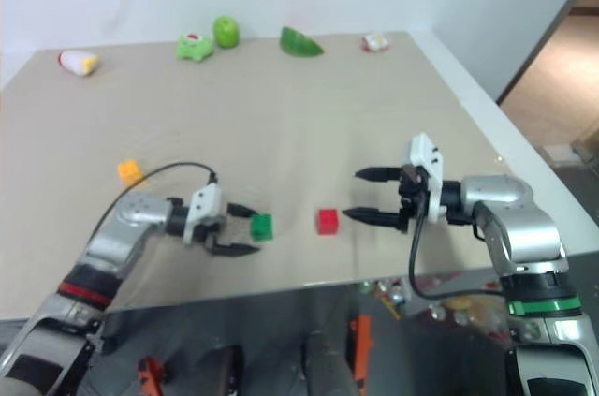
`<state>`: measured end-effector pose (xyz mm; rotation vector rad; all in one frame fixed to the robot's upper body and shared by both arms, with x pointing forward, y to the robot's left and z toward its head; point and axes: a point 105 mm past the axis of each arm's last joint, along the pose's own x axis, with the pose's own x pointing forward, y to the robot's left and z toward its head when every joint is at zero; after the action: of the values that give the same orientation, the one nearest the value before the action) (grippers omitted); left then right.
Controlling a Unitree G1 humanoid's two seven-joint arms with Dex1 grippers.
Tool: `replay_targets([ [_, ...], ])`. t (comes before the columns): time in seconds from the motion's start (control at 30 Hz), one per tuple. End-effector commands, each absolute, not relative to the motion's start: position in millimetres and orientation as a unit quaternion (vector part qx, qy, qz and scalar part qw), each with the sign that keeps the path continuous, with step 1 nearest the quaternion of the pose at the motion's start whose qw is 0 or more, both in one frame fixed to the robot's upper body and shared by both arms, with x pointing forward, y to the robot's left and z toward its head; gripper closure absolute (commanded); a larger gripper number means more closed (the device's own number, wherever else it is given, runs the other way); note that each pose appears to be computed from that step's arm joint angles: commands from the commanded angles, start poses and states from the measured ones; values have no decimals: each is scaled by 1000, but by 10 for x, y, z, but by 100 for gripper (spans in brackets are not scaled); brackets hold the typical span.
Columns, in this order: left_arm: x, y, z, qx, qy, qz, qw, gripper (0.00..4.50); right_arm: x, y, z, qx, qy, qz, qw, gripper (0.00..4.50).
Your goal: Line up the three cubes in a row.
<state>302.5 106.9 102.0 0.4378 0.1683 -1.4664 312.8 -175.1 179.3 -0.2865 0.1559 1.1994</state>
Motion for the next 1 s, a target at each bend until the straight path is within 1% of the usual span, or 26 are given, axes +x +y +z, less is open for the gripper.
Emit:
replay_targets([
  [0.03, 2868, 1274, 1247, 192, 74, -662, 721, 83, 3140, -1779, 1973, -155, 52, 564, 810, 0],
  [0.1, 2728, 1459, 1284, 194, 96, -658, 722, 83, 3144, -1788, 2011, -159, 50, 567, 807, 0],
  [0.17, 2651, 1675, 1303, 203, 112, -636, 736, 83, 3150, -1766, 2050, -164, 45, 572, 802, 0],
  [0.27, 2661, 2046, 1338, 201, 125, -566, 789, 83, 3124, -1613, 2135, -162, 25, 594, 787, 0],
  [0.4, 2699, 2418, 1380, 185, 115, -472, 854, 83, 3071, -1319, 2252, -142, -10, 623, 769, 0],
  [0.43, 2702, 2529, 1383, 176, 110, -442, 873, 83, 3039, -1205, 2277, -137, -21, 636, 760, 0],
  [0.47, 2707, 2690, 1361, 161, 103, -392, 900, 83, 3047, -1027, 2288, -138, -33, 642, 754, 0],
  [0.6, 2696, 3037, 1240, 113, 88, -265, 954, 83, 3064, -643, 2331, -149, -64, 654, 739, 0],
  [0.67, 2717, 3117, 1198, 101, 81, -220, 967, 83, 3051, -565, 2358, -146, -73, 664, 729, 0],
  [0.83, 2821, 3218, 1201, 73, 58, -154, 984, 83, 3039, -527, 2368, -150, -77, 679, 715, 0],
  [1.0, 2977, 3255, 1212, 73, 53, -143, 986, 83, 3012, -451, 2367, -149, -81, 688, 706, 0],
])
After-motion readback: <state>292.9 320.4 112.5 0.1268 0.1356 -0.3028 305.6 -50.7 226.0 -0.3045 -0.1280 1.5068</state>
